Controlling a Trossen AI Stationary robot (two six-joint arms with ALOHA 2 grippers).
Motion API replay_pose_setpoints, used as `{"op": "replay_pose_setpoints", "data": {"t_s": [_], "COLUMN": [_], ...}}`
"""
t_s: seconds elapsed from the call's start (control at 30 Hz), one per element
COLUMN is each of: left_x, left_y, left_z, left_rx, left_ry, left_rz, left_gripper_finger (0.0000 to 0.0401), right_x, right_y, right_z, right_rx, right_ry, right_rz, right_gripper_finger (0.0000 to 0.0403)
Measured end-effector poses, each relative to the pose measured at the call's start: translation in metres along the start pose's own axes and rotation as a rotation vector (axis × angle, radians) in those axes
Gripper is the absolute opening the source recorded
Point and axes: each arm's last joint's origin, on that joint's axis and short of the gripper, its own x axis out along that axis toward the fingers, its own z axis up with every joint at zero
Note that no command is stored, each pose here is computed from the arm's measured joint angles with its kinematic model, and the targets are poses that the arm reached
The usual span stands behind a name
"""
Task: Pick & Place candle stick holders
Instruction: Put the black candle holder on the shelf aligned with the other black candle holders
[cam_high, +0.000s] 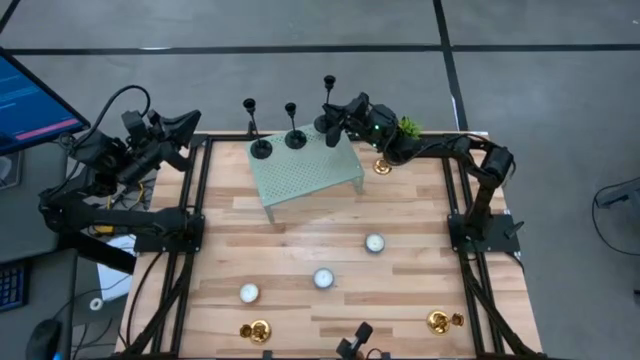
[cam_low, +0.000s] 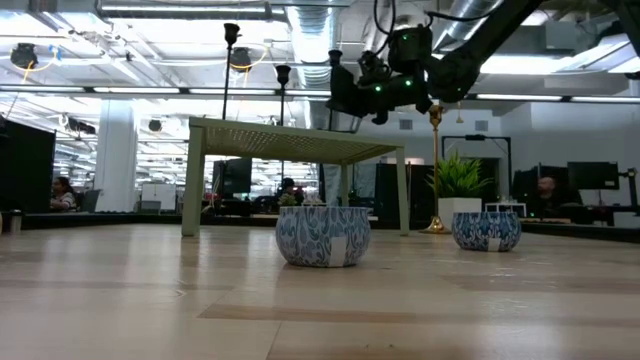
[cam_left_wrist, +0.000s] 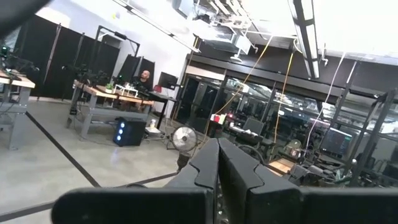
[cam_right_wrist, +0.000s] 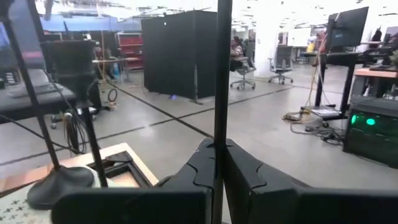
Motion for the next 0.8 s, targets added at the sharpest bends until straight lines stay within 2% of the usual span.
{"op": "replay_pose_setpoints", "data": {"t_s": [0.13, 0.43, 0.63, 0.8], "left_x": [0.000, 0.000, 0.000, 0.000], "left_y": [0.000, 0.000, 0.000, 0.000], "left_z": [0.000, 0.000, 0.000, 0.000], "left_rx": [-0.001, 0.000, 0.000, 0.000], "left_ry": [0.000, -0.001, -0.001, -0.001], "left_rz": [-0.004, -0.004, -0.004, -0.004], "left_gripper_finger": [0.0010, 0.0010, 0.0010, 0.0010], "right_x": [0.000, 0.000, 0.008, 0.008], "right_y": [-0.004, -0.005, 0.000, 0.004], "right_z": [0.004, 0.004, -0.023, -0.023], "right_rx": [0.048, 0.051, 0.058, 0.029], "right_ry": [-0.042, -0.039, 0.011, -0.034], "right_rz": [0.020, 0.068, 0.096, 0.091], "right_gripper_finger": [0.0003, 0.0002, 0.0002, 0.0002]}}
